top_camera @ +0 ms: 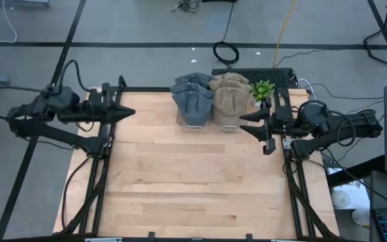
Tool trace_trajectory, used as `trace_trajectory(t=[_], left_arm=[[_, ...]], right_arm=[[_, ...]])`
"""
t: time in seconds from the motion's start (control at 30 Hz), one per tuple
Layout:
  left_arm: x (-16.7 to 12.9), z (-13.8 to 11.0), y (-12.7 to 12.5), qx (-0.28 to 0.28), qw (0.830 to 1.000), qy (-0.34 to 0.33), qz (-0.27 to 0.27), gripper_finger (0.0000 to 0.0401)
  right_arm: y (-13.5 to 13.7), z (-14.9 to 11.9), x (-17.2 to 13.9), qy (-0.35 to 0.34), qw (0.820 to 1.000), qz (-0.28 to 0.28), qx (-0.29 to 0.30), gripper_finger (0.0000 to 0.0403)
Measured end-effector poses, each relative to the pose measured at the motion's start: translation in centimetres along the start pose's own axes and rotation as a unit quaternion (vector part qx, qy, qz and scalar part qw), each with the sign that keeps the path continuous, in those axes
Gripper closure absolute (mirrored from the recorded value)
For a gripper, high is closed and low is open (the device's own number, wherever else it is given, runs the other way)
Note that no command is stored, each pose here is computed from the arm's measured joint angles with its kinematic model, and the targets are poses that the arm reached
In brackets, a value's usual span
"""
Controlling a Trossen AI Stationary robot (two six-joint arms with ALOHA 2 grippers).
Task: Pick & Place hat
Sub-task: Return to Home Position
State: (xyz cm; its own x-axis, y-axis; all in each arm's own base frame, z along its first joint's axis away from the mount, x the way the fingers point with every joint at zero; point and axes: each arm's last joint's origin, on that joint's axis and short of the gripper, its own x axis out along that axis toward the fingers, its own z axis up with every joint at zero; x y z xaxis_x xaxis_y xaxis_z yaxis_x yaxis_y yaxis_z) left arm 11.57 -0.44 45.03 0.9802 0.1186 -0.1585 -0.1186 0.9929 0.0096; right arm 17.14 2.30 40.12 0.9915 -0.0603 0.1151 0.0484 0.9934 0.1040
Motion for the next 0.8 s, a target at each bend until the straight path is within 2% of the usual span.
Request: trace_trajectory(t=[0.13,0.27,0.43,0.63,0.8], left_arm=[[-0.4,-1.6,0.1,0.005,1.0,0.003,0.023,0.04],[0.2,-3.2,0.0,0.029,0.999,-0.041,0.02,0.0399],[1.5,-5.8,0.3,0.025,0.998,-0.064,0.011,0.0399],[2.8,-9.3,0.7,-0.007,0.999,-0.048,-0.024,0.0399],[2.7,-11.3,1.0,-0.018,0.998,-0.049,-0.035,0.0397]], right_arm=[[-0.1,-0.6,-0.2,0.032,0.999,-0.002,-0.013,0.0261],[-0.3,-0.9,-0.8,0.048,0.998,-0.002,-0.041,0.0261],[-0.8,-2.1,-2.7,0.009,0.998,0.0,-0.057,0.0261],[-1.9,-6.0,-5.7,-0.051,0.998,-0.004,-0.032,0.0261],[-2.8,-10.3,-7.2,-0.059,0.997,-0.041,-0.004,0.0261]])
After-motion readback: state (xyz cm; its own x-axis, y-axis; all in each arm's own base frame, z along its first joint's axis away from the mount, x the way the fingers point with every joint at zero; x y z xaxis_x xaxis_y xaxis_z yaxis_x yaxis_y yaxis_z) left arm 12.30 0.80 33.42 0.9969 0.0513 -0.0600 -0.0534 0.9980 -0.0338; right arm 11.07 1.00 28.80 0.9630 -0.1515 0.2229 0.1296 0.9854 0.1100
